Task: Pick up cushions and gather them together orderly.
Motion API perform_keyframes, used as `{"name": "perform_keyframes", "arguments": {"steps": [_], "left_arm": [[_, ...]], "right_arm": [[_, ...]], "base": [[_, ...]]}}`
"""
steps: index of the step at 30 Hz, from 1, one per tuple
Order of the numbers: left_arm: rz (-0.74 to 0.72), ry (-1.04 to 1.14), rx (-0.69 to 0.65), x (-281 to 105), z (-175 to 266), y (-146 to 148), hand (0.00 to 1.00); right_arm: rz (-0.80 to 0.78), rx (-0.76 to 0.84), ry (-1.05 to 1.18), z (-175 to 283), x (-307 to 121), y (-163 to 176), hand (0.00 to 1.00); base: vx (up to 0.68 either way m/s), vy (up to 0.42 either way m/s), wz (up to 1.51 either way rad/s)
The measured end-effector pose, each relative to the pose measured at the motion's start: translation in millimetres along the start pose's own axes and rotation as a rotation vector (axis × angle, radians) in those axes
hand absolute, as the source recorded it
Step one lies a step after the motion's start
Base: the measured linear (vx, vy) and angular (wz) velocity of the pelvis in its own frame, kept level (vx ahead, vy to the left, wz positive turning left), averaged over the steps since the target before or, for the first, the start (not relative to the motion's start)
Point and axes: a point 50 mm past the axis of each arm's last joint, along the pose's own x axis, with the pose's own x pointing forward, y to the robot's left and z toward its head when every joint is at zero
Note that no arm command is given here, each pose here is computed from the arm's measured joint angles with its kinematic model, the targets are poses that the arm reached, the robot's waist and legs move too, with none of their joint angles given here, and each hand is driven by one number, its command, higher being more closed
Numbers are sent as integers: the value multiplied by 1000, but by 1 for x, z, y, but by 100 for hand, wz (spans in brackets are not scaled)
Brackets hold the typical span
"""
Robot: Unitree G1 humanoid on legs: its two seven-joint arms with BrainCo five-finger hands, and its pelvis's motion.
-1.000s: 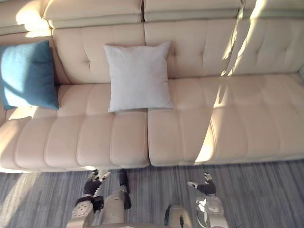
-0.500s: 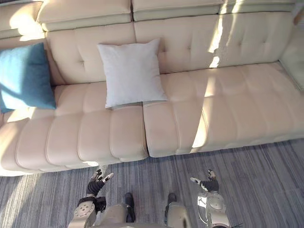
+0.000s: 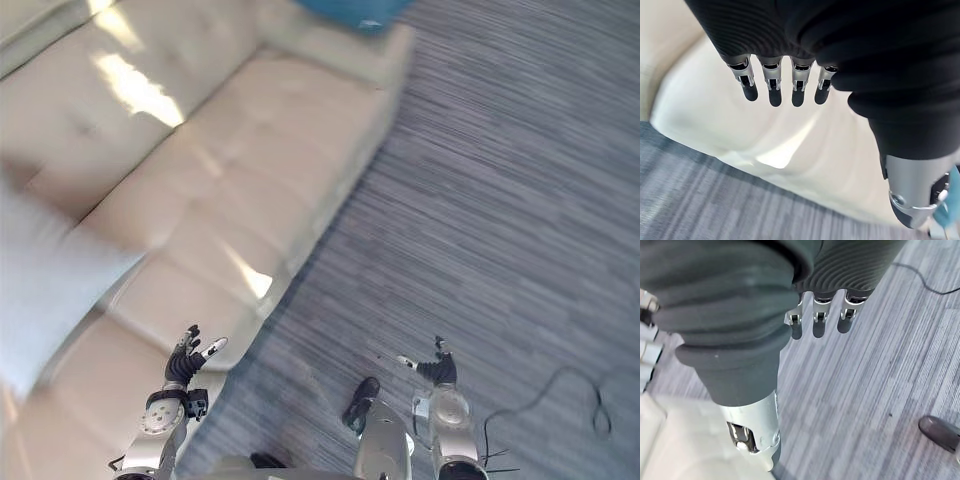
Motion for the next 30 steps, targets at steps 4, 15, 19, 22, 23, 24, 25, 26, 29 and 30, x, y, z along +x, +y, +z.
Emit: {"name": "perform_keyframes", "arguments": {"steps": [4, 15, 19, 22, 23, 24, 25, 26, 29, 30], "left_arm": [[-73, -29, 7, 1, 7, -20, 0], [66, 38, 9, -10, -13, 5, 0], [74, 99, 49, -18, -29, 15, 0], [34, 134, 74, -22, -36, 7, 0], [32, 126, 71, -20, -34, 5, 0], [32, 117, 71, -18, -31, 5, 0], [29, 101, 70, -14, -26, 4, 0], [21, 100, 64, -9, -24, -1, 0], [22, 109, 66, -4, -23, -2, 0], [31, 108, 77, -4, -23, 3, 0]], "right_arm": [[-13, -8, -7, 3, 1, -1, 0], [-12, -15, -25, 21, 13, 10, 0], [30, 10, -6, 19, 11, 29, 0], [40, 0, 34, 8, 7, 32, 0], [45, -17, 20, 11, 8, 33, 0], [46, -22, 10, 15, 9, 34, 0], [46, -29, -2, 19, 12, 33, 0], [41, -44, -4, 21, 15, 29, 0], [29, -57, 1, 20, 16, 23, 0], [23, -63, 20, 12, 13, 20, 0]], "base": [[394, 23, -161], [370, 195, -85], [474, 164, -1], [579, 84, 16], [636, 22, -16], [619, -2, -18], [516, -38, -9], [520, -56, 0], [548, -135, 24], [708, -246, 42]]}}
